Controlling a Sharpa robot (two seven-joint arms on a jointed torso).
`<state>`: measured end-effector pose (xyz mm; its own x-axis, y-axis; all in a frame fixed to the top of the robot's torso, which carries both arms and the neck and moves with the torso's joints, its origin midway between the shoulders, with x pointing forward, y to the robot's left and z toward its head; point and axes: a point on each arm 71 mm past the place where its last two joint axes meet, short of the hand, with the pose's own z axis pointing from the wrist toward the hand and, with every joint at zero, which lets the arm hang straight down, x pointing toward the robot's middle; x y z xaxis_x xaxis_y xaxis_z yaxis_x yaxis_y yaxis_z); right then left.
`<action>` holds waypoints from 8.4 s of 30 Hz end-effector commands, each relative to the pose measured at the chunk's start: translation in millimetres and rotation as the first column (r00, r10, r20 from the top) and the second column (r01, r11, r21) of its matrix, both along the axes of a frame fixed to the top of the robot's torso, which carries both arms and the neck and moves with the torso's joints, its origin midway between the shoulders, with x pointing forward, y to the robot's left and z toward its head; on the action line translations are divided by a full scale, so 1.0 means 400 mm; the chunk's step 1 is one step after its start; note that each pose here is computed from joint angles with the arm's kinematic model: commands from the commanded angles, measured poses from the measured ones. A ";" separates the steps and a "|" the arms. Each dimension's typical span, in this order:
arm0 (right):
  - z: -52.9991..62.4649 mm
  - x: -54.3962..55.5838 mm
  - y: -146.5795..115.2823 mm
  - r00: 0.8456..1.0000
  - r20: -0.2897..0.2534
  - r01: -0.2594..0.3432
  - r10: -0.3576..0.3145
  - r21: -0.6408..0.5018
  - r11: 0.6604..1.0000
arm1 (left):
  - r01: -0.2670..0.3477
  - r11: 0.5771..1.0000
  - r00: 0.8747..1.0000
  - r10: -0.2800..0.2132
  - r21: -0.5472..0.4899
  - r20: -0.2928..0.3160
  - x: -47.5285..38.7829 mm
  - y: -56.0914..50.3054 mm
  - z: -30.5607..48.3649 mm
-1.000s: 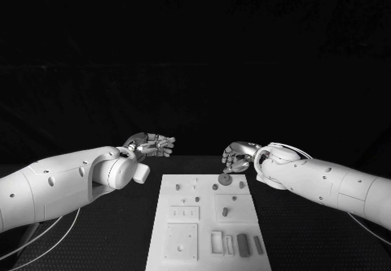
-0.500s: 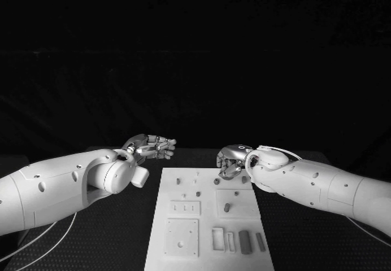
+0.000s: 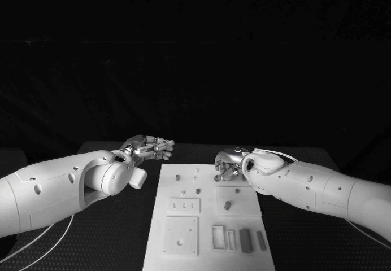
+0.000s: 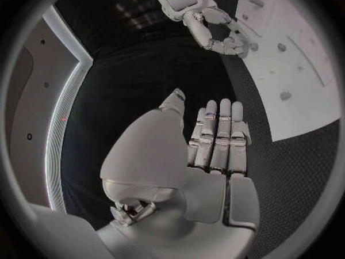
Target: Assemble the parts on the task board
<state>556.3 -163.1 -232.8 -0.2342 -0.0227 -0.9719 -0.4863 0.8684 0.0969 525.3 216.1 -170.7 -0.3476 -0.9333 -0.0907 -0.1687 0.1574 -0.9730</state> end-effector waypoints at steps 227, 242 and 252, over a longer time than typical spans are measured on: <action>0.025 0.007 0.223 0.937 0.348 0.035 -0.014 -0.054 0.998 | 0.061 0.998 0.998 -0.061 -0.003 0.018 -0.004 -0.046 0.017; 0.020 0.008 0.224 0.948 0.319 0.032 -0.012 -0.058 0.998 | 0.060 0.998 0.998 -0.060 -0.003 0.019 -0.003 -0.047 0.017; 0.020 0.014 0.214 0.948 0.316 0.048 -0.034 -0.038 0.998 | 0.060 0.998 0.998 -0.060 -0.002 0.019 -0.004 -0.046 0.018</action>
